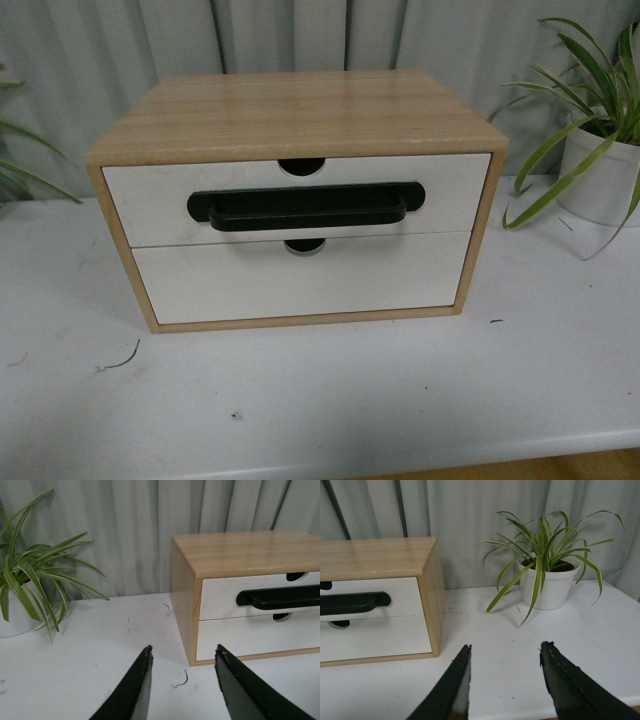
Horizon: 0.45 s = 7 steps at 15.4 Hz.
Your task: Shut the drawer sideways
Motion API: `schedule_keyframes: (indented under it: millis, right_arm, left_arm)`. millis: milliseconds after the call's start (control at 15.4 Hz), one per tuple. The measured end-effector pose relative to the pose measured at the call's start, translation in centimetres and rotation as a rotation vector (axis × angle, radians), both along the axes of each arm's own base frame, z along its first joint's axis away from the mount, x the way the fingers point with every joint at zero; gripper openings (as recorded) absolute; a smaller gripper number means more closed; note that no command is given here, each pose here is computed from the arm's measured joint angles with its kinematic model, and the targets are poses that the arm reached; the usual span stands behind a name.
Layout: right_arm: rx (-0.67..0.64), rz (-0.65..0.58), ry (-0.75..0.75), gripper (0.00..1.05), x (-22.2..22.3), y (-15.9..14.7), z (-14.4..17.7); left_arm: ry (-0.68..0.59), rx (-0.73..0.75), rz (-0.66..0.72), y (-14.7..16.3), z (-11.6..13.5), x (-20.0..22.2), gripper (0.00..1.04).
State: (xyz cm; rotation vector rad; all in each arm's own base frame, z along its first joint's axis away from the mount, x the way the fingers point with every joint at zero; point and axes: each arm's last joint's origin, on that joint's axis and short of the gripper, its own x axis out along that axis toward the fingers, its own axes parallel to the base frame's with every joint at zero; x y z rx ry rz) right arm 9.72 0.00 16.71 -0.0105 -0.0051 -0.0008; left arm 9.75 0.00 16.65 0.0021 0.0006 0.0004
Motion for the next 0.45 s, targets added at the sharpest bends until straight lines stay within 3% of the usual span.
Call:
schedule_keyframes:
  millis: [325, 455]
  right_arm:
    - [0.000, 0.000, 0.000, 1.00, 0.00, 0.00, 0.00]
    - [0.001, 0.000, 0.000, 0.98, 0.00, 0.00, 0.00]
  left_arm:
    - [0.000, 0.001, 0.000, 0.00, 0.00, 0.00, 1.00]
    - [0.000, 0.000, 0.000, 0.00, 0.00, 0.00, 0.98]
